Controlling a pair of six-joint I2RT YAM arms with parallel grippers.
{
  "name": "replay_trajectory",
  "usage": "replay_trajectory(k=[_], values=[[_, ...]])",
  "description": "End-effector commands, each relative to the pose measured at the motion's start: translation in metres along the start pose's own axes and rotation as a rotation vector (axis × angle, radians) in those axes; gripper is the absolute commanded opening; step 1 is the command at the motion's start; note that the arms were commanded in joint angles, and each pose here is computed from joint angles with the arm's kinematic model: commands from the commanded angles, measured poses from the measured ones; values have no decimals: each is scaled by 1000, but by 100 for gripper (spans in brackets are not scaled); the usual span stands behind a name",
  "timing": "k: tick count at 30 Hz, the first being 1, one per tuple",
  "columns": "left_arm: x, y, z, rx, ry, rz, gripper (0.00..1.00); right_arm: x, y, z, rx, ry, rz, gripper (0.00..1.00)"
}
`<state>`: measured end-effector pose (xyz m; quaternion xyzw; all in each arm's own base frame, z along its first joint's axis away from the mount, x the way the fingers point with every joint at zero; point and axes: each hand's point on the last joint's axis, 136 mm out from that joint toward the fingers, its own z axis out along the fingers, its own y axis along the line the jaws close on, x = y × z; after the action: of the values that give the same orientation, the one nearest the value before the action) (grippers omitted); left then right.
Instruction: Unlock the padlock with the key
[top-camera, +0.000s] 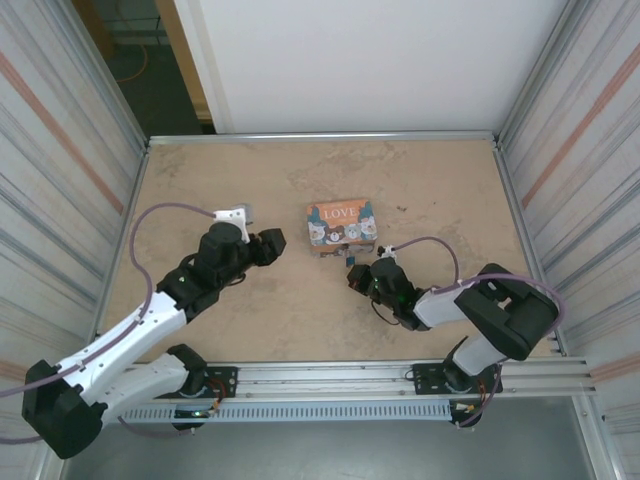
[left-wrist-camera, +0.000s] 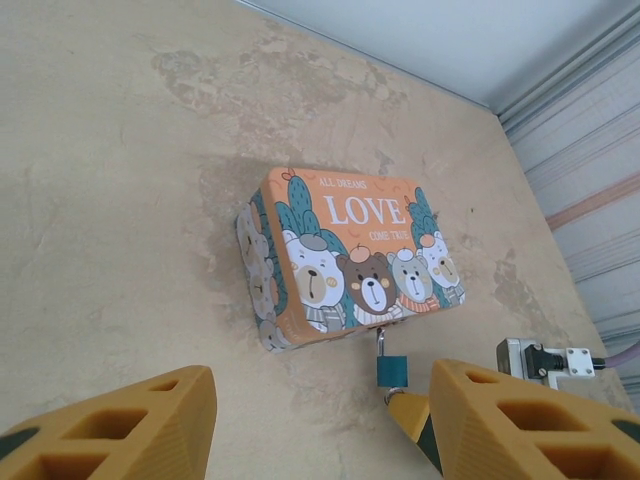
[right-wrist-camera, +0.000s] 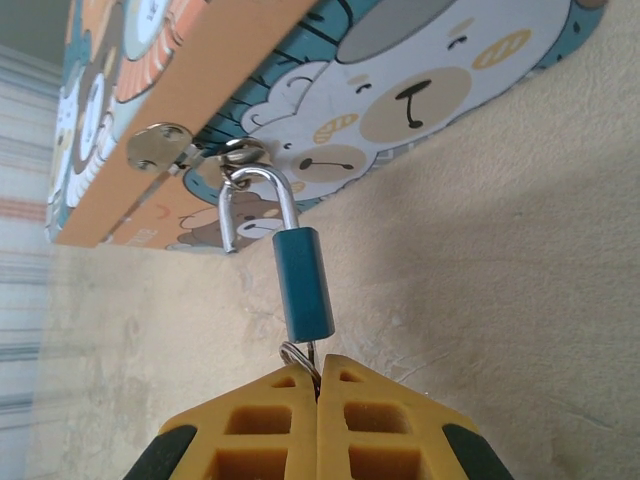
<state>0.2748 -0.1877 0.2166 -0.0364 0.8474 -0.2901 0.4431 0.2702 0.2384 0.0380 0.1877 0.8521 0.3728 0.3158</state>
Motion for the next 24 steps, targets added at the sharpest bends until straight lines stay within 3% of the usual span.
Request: replay_trajectory(k=[1, 3, 13, 21, 24], values=[[-3, 11, -5, -39, -23, 21, 59, 2, -9, 6, 30, 4, 67, 0], [-3, 12, -6, -44, -25, 20, 59, 4, -10, 8, 33, 7, 78, 0], [-6, 17, -7, -67, -33, 27, 60, 0, -20, 2, 87, -26, 74, 28], [-9, 19, -8, -76, -43, 25, 63, -17, -17, -18, 155, -72, -43, 49], [-11, 23, -9, -88, -51, 24, 65, -25, -13, -28, 180, -89, -90, 61]])
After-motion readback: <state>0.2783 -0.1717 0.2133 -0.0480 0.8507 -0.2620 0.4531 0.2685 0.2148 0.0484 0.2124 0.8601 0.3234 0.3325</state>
